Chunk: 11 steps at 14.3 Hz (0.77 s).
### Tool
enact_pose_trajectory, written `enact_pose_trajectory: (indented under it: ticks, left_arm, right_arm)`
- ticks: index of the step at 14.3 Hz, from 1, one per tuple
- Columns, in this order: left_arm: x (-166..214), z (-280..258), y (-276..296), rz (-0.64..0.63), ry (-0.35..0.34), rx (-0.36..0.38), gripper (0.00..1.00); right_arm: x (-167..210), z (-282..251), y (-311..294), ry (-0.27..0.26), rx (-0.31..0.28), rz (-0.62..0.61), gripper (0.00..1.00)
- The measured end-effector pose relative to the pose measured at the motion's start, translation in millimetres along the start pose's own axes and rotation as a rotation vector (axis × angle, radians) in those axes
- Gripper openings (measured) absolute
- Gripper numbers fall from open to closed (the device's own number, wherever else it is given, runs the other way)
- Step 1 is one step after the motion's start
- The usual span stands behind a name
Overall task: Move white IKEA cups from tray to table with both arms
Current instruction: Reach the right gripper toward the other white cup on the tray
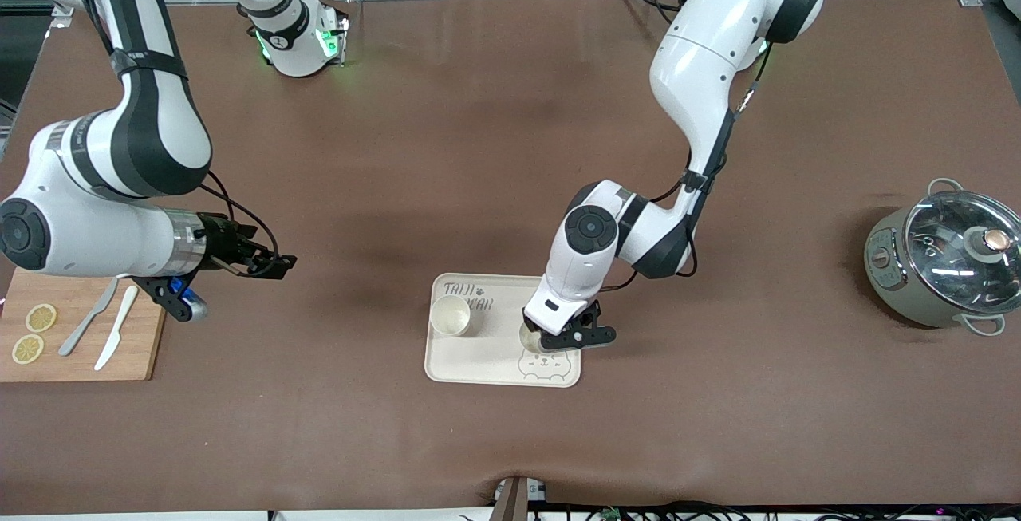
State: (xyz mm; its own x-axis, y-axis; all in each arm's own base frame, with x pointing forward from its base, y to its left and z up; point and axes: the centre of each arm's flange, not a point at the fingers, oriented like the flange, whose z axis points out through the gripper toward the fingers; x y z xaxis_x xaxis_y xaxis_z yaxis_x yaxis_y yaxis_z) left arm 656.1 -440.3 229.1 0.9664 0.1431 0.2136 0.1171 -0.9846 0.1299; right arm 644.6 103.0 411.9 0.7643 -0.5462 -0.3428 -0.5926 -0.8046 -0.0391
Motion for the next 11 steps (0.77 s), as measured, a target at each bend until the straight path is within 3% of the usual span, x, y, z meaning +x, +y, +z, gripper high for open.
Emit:
enact_pose_trajectory:
  ticks: [4, 6, 8, 9, 11]
  left_arm:
    - [3, -1, -2, -0.004, 0.003, 0.000, 0.44]
    - [6, -2, -4, -0.009, 0.005, 0.000, 0.33]
    - [7, -2, -6, -0.011, 0.006, 0.000, 0.32]
    - [8, -2, -6, -0.012, 0.007, 0.000, 0.27]
    - [8, -3, -6, -0.013, 0.008, -0.001, 0.06]
  right_arm:
    - [-3, 24, -28, 0.036, 0.017, 0.057, 1.00]
    - [-4, 35, -40, 0.052, 0.026, 0.093, 1.00]
    - [-4, 45, -50, 0.072, 0.042, 0.130, 1.00]
    - [-4, 49, -55, 0.084, 0.053, 0.148, 1.00]
    - [-5, 57, -65, 0.100, 0.067, 0.163, 1.00]
